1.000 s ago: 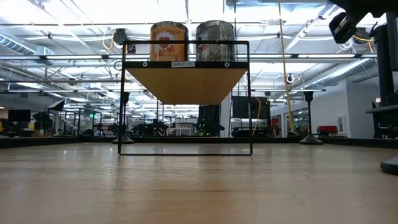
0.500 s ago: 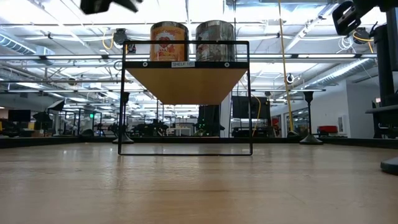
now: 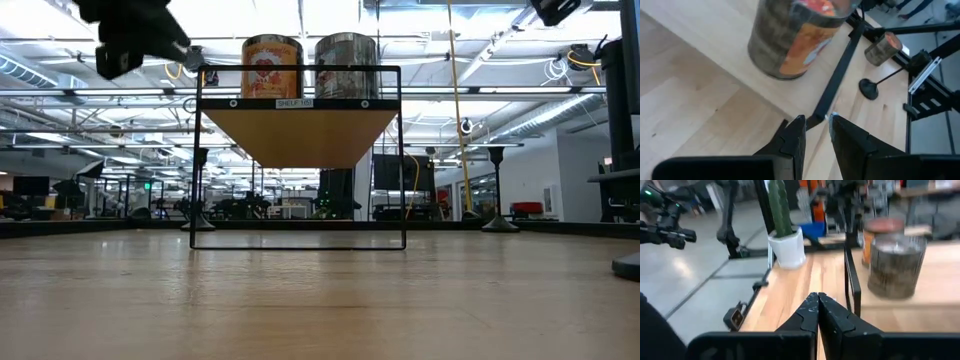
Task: Pick & Place candle stick holders
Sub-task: Put the orange scented candle on the shelf
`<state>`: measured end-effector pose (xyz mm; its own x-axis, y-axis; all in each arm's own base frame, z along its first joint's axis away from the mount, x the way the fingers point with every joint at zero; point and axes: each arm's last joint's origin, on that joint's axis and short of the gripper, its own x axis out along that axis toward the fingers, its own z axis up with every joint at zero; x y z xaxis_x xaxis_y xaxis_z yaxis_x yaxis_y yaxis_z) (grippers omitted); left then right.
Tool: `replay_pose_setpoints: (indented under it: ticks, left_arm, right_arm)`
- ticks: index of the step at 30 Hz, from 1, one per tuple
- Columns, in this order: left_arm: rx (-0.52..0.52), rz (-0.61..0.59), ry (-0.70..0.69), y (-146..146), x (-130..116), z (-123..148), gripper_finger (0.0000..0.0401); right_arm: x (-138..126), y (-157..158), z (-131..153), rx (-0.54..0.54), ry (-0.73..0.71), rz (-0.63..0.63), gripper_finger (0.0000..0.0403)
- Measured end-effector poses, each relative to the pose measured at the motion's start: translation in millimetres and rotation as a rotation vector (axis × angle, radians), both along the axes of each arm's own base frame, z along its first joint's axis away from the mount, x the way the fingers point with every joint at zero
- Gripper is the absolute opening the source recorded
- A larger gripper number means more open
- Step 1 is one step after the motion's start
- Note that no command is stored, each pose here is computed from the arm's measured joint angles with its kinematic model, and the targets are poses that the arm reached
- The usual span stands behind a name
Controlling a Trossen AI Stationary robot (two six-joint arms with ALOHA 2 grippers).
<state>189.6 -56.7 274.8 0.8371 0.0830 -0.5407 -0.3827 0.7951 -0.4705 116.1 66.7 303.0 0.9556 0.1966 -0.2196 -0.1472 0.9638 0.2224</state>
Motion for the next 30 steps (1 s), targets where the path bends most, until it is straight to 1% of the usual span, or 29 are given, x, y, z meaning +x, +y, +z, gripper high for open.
replay_pose_setpoints:
  ticks: [4,8,12,14,20,24,27,30]
  left_arm:
    - [0.016,-0.008,0.01,3.7,-10.2,-18.6,0.0092]
    - [0.02,-0.013,-0.003,6.9,-18.9,-30.9,0.0093]
    - [0.043,-0.018,-0.054,9.6,-25.0,-40.7,0.0093]
    - [0.046,-0.016,-0.091,10.5,-26.9,-44.8,0.0093]
    - [0.039,-0.018,-0.14,12.4,-31.9,-59.1,0.0093]
    - [0.035,-0.018,-0.145,12.5,-32.2,-61.9,0.0093]
    - [0.042,-0.022,-0.147,12.5,-32.1,-61.7,0.0093]
    - [0.05,-0.026,-0.146,12.5,-32.1,-61.7,0.0093]
  right_arm:
    - [7.8,5.7,10.8,0.047,0.181,-0.039,0.0]
    - [16.7,14.9,19.7,0.102,0.359,-0.013,0.0]
    - [24.4,24.1,26.9,0.19,0.556,-0.008,0.0]
    - [26.6,27.6,30.1,0.245,0.673,-0.028,0.0]
    - [29.5,37.4,24.4,0.426,1.055,-0.126,0.0]
    - [26.7,45.5,10.5,0.495,1.265,-0.2,0.0]
    - [21.1,49.9,5.2,0.51,1.354,-0.269,0.0]
    - [15.3,51.1,3.8,0.497,1.368,-0.342,0.0]
